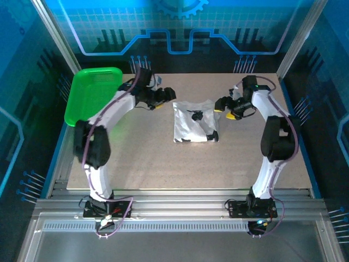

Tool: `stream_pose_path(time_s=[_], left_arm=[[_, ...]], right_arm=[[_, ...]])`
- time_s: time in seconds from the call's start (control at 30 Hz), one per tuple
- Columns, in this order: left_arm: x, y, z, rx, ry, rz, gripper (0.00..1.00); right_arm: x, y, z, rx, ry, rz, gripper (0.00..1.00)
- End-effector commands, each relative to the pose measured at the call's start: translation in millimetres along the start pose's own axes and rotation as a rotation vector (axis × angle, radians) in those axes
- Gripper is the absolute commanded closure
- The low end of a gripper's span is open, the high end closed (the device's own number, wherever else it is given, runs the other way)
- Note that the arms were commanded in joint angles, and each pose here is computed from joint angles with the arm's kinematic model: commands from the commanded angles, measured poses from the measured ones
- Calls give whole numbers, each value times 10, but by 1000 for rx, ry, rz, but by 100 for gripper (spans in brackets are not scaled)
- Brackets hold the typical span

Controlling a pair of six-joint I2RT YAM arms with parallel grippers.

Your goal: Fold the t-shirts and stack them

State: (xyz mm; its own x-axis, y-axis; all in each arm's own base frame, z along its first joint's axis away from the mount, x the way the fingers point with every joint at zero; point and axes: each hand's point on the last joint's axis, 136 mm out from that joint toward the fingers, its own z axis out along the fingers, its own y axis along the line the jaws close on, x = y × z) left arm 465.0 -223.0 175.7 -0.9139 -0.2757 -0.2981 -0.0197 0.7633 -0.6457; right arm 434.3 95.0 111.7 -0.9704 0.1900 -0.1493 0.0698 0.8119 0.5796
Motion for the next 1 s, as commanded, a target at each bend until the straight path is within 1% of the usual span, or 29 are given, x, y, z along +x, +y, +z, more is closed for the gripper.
stream_pose_path(time_s=[0.0, 0.1, 0.2, 0.33, 0.43, 0.47, 0.7, 0.87, 0.93, 0.97], left_arm=[[-43, -23, 212, -32, 43, 15, 24], [-108, 32, 487, -55, 69, 6, 25], [-164, 119, 716, -73, 86, -24, 27], [-203, 222, 952, -87, 99, -59, 30], [-200, 256, 1066, -82, 108, -76, 32], [-192, 271, 1092, -82, 112, -81, 34], [-44, 326, 1148, -86, 147, -102, 39], [77, 356, 1108, -80, 161, -109, 45], [119, 366, 1098, -82, 172, -105, 50], [143, 376, 1091, -84, 179, -105, 53]], right_arm=[[-259, 146, 65, -3, -26, -66, 20], [-419, 146, 206, -15, -15, -60, 22], [-487, 119, 394, -12, 22, -58, 24], [-560, 99, 552, -18, 40, -44, 26], [-560, 86, 680, -17, 63, -38, 27], [-560, 95, 705, -18, 67, -39, 27], [-488, 145, 863, -17, 105, -49, 31], [-442, 147, 868, -13, 112, -37, 43], [-437, 144, 857, -12, 111, -39, 52], [-434, 145, 848, -14, 113, -34, 60]])
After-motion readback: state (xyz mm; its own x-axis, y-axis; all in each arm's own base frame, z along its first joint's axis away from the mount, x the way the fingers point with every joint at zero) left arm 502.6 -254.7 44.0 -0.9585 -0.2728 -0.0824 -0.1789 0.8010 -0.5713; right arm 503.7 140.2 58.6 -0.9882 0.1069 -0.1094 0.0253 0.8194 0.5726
